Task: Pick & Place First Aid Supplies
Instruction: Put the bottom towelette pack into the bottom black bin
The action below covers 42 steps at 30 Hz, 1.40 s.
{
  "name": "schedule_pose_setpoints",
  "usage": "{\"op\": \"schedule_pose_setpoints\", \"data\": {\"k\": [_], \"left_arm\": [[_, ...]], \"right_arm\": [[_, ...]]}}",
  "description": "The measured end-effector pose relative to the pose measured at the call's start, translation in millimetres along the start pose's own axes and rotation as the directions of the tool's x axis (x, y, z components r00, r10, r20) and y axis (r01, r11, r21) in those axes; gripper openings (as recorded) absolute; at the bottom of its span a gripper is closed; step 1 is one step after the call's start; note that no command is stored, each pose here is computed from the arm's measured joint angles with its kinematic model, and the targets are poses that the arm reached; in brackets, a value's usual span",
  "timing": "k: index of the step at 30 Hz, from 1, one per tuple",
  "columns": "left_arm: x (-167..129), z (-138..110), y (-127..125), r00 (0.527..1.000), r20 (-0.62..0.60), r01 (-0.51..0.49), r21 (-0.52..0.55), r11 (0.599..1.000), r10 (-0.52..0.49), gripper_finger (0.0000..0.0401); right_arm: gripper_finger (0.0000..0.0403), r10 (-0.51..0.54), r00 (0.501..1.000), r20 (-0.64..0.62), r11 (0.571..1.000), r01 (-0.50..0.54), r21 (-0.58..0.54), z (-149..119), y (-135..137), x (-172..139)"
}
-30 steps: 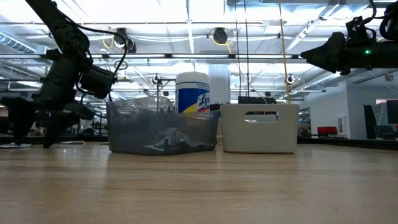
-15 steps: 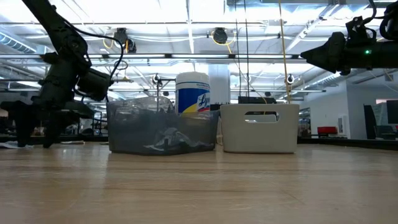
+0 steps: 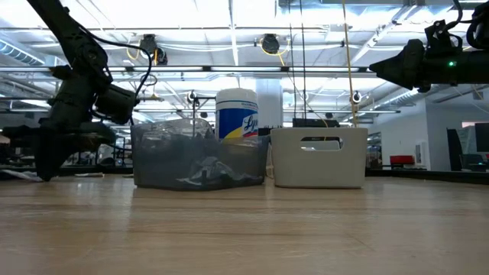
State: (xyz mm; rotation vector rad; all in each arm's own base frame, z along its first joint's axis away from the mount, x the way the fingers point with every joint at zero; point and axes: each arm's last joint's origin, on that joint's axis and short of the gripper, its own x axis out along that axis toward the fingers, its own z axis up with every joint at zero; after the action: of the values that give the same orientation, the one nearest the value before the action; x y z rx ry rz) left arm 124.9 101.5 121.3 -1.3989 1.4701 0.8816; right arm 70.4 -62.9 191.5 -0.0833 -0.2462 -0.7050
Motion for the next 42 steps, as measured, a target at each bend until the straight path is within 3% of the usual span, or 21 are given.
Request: {"op": "schedule_pose_setpoints", "data": {"k": [10, 18, 32, 42], "left_arm": [[-12, 0, -6, 1.000, 0.019, 0.022, 0.020, 1.000, -0.022, 0.0001], [-59, -11, -26, 0.997, 0.058, 0.048, 0.060, 0.997, -0.052, 0.0001], [-142, -50, -53, 0.995, 0.094, -0.045, 0.177, 0.983, 0.029, 0.0000], [-155, -66, -65, 0.992, 0.108, -0.079, 0.215, 0.973, 0.057, 0.0000]], "right_arm": [[0.0263, 0.000, 1.000, 0.000, 1.000, 0.000, 0.000, 0, 0, 0], [0.0263, 0.000, 1.000, 0.000, 1.000, 0.000, 0.000, 0, 0, 0], [0.0263, 0.000, 1.000, 0.000, 1.000, 0.000, 0.000, 0, 0, 0], [0.0263, 0.000, 1.000, 0.000, 1.000, 0.000, 0.000, 0, 0, 0]]}}
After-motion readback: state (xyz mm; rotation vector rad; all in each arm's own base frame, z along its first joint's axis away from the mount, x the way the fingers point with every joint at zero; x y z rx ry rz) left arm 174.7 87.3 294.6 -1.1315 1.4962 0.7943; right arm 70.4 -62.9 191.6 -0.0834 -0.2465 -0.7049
